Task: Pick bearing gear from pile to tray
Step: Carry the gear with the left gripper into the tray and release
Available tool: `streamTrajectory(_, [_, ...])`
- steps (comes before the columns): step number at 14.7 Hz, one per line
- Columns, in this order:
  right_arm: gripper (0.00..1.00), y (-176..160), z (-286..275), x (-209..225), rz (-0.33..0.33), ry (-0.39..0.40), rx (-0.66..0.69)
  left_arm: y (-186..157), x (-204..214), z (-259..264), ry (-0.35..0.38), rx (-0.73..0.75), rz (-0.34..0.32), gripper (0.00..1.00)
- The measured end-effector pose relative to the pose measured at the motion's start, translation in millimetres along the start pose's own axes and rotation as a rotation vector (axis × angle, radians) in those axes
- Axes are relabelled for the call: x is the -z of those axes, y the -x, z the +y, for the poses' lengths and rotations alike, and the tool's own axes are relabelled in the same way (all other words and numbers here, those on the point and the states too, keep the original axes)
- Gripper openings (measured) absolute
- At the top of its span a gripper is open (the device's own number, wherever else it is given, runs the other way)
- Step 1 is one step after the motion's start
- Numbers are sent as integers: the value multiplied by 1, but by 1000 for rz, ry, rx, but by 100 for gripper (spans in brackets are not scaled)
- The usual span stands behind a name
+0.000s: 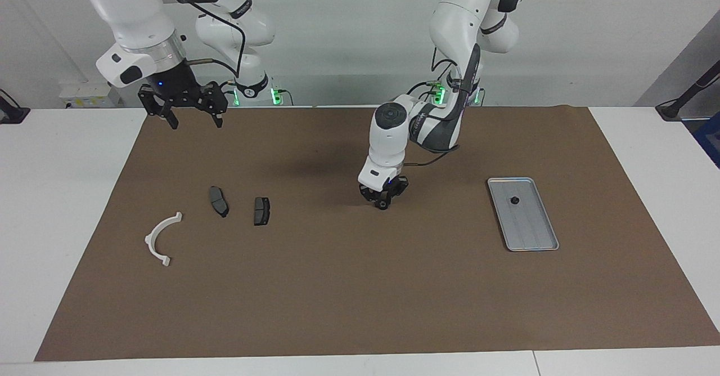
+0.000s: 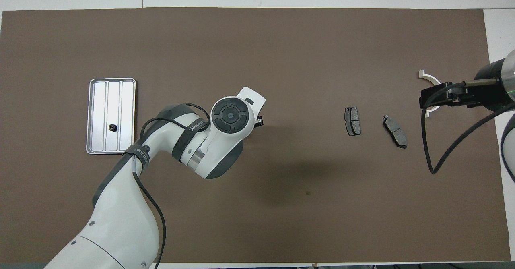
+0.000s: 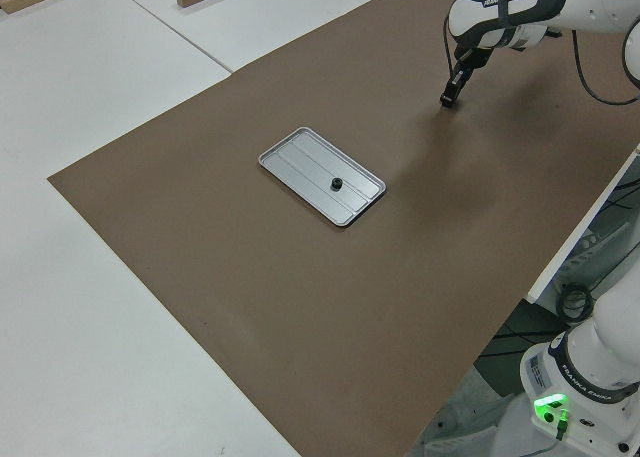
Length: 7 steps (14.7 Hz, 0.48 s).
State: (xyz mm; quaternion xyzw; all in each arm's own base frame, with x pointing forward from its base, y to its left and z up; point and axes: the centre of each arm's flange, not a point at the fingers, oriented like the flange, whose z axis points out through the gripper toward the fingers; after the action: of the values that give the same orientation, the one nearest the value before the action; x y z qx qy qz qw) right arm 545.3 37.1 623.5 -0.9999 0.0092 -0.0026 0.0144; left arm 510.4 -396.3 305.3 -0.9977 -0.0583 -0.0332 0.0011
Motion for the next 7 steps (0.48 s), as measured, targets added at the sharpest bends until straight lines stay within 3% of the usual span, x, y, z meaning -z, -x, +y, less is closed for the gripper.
streamTrajectory(4, [100, 0, 0, 0, 0, -1, -5, -57, 75, -33, -76, -47, -9, 34])
streamTrajectory(7, [100, 0, 1, 0, 0, -1, -6, -101, 164, -140, -55, -151, -103, 34])
